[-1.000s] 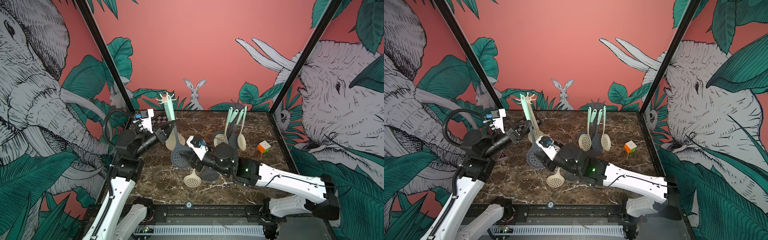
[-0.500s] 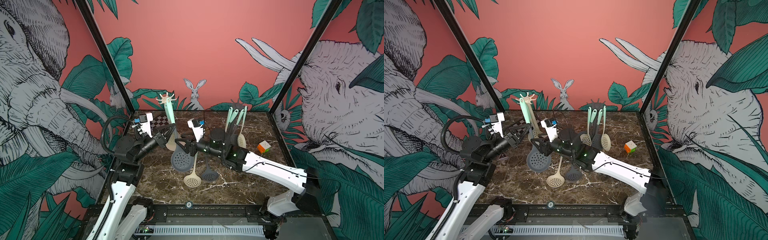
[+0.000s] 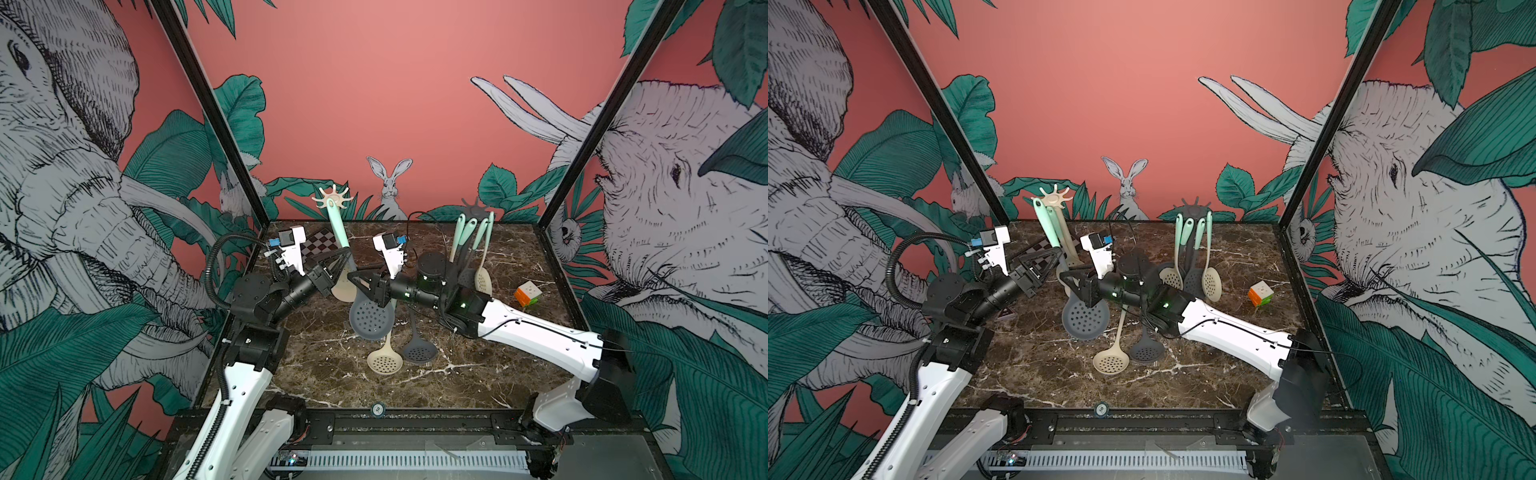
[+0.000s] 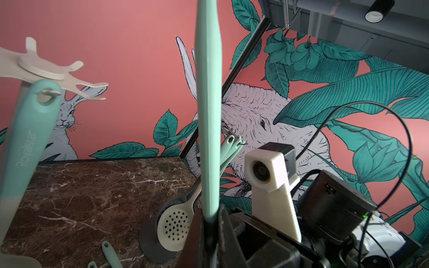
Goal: Hang the skimmer on the kitchen utensil rack
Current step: Pick up the skimmer from the center of the board.
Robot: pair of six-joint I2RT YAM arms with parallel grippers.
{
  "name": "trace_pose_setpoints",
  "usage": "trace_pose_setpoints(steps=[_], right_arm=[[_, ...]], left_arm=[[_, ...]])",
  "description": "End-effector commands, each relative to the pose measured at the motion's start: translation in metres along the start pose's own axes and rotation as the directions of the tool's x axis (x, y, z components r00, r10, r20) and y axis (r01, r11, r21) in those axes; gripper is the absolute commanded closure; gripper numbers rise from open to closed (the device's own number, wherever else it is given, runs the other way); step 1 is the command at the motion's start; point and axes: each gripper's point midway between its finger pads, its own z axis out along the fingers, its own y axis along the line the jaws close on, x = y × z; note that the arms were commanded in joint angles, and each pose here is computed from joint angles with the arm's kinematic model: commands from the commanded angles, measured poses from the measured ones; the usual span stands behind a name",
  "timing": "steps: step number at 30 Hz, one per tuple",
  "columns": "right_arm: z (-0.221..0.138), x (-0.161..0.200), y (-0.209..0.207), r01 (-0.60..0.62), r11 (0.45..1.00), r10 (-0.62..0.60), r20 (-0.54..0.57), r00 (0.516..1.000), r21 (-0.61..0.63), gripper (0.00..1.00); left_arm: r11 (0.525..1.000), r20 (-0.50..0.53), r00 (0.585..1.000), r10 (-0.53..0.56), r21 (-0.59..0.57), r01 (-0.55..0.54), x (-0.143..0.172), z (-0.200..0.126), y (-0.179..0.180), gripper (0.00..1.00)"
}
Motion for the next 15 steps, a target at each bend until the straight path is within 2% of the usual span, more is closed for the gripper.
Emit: trace_pose_setpoints(steps=[1, 4, 8, 10, 12, 15], right_arm=[[-0.005, -0.027, -0.002, 0.029, 0.999, -0.031, 0.058, 0.998, 0.037, 0.81], [-0.006, -0.026, 0.000, 0.043, 0.999, -0.045, 0.049, 0.998, 0.033, 0.99], [-0.009, -0.025, -0.003, 0.054, 0.998, -0.055, 0.046, 0.997, 0.031, 1.00], [-0.010, -0.025, -0.006, 0.061, 0.998, -0.062, 0.045, 0.997, 0.020, 1.00], [-0.013, -0.026, -0.014, 0.064, 0.998, -0.065, 0.042, 0.997, 0.023, 1.00], [-0.015, -0.028, -0.028, 0.037, 0.999, -0.037, 0.043, 0.998, 0.004, 1.00]], left_arm=[[0.999, 0.009, 0.999, 0.044, 0.003, -0.044, -0.006, -0.005, -0.010, 1.00], [0.999, 0.014, 0.999, 0.049, 0.003, -0.049, -0.007, -0.005, -0.011, 1.00], [0.998, 0.020, 0.998, 0.065, -0.003, -0.065, -0.010, -0.008, -0.014, 1.00], [0.996, 0.019, 0.996, 0.083, -0.014, -0.083, -0.011, -0.010, -0.016, 0.88], [0.994, 0.025, 0.994, 0.105, -0.032, -0.104, -0.012, -0.015, -0.017, 0.71], [0.987, 0.037, 0.990, 0.136, -0.087, -0.132, -0.014, -0.022, -0.014, 0.54]])
